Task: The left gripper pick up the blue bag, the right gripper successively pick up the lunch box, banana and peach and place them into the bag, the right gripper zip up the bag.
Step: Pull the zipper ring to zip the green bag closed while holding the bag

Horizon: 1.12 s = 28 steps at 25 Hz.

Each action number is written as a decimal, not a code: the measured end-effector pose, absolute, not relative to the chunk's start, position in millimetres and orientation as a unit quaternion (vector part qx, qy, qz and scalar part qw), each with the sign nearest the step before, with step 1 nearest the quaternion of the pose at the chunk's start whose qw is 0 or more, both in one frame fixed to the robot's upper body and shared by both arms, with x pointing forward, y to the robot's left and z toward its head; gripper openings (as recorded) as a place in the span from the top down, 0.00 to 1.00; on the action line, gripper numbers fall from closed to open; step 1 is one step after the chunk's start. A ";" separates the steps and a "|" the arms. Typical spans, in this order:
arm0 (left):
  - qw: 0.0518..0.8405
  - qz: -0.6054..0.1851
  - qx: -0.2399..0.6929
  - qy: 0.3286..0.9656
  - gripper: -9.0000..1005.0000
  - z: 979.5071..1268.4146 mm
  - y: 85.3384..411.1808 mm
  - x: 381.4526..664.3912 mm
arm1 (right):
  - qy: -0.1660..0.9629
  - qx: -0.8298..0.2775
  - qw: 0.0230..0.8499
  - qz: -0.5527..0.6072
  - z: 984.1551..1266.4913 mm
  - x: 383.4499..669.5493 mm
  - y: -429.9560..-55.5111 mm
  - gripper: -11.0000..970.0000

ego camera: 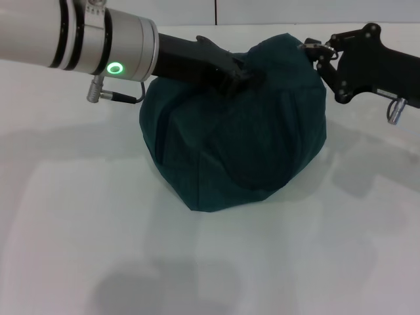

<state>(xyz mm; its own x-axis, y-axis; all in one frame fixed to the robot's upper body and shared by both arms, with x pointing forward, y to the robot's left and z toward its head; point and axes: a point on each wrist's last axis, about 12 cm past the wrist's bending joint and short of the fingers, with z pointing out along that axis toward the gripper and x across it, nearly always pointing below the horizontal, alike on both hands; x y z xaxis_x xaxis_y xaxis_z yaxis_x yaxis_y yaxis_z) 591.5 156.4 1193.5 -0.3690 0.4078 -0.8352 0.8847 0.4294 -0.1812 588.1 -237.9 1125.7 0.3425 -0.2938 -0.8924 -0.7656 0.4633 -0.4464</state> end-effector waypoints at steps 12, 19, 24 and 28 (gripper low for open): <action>0.371 -0.337 0.424 0.755 0.95 1197.3 155.1 590.2 | 0.563 -0.473 0.659 0.161 1122.3 590.5 -245.3 0.97; 0.364 -0.348 0.433 0.748 0.95 1199.3 153.3 586.5 | 0.583 -0.462 0.654 0.139 1117.8 594.7 -251.4 0.97; 0.366 -0.360 0.444 0.735 0.95 1202.9 151.2 583.2 | 0.592 -0.456 0.651 0.131 1114.5 595.4 -254.1 0.97; 0.367 -0.362 0.444 0.733 0.95 1203.8 151.1 582.8 | 0.597 -0.455 0.647 0.130 1111.8 595.4 -254.4 0.96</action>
<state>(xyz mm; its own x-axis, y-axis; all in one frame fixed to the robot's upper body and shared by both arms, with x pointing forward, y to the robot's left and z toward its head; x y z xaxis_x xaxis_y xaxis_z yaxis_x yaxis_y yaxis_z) 582.8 151.1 1203.8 -0.3370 0.3852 -0.8591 0.9162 0.3442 -0.2051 595.4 -254.4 1111.8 0.2524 -0.3755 -0.8918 -0.7117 0.5523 -0.4340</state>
